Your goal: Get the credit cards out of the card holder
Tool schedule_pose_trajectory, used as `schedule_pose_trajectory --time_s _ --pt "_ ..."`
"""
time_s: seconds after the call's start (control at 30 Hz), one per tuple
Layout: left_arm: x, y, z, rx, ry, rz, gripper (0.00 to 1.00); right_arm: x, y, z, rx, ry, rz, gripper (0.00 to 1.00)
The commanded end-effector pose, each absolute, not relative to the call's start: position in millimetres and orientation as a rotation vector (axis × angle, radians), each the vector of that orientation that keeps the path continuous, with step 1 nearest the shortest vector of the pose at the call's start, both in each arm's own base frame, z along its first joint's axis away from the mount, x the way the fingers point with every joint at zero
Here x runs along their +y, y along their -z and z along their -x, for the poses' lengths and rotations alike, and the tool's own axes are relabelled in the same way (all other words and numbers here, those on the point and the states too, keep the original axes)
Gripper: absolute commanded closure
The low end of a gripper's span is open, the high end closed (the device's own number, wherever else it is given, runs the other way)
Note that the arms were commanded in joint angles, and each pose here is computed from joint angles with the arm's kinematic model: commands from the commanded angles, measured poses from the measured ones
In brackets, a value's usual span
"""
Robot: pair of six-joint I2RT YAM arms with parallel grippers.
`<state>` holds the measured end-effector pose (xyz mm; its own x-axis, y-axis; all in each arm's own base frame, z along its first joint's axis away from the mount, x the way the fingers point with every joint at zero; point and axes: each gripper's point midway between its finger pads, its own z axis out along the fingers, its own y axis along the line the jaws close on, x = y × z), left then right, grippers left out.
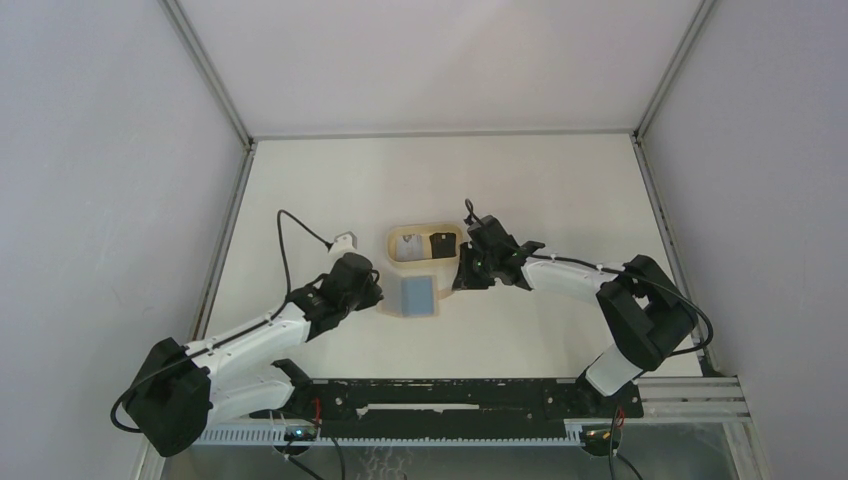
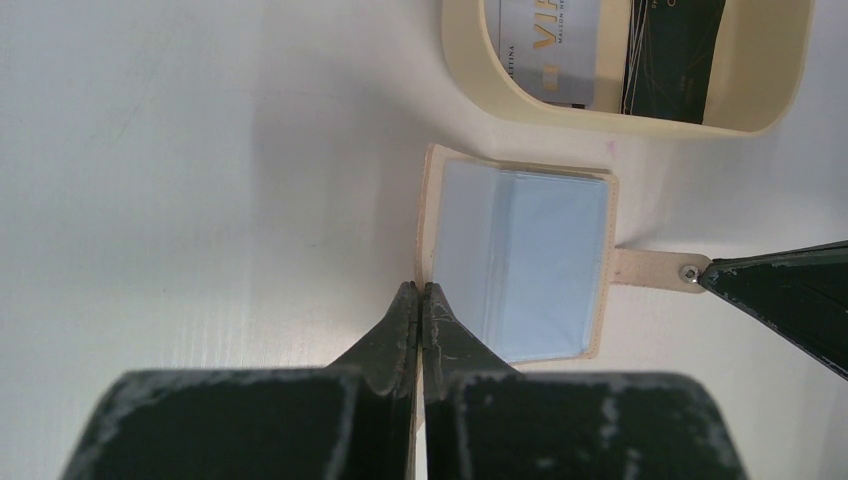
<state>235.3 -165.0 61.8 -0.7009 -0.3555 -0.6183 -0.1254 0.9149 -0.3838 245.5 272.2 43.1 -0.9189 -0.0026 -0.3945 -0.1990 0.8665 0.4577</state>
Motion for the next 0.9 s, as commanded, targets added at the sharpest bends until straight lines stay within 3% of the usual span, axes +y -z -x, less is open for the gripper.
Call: schedule_pose_trajectory --time_s 0.0,0.2,0.87 --pt "-173.8 -86.4 -249.7 2.275 0.437 0.325 1.0 284.2 -59.9 -256.7 2.596 -0.755 0.147 0.85" --pt "-174.0 -86.1 -249.5 2.277 0.438 0.327 1.0 285.1 -61.9 -256.3 2.597 -0.771 0.138 1.0" --pt "-238.1 -107.1 -257.4 2.272 0.694 0.242 1.0 286.1 -73.9 -260.6 2.586 -0.866 0.09 1.0"
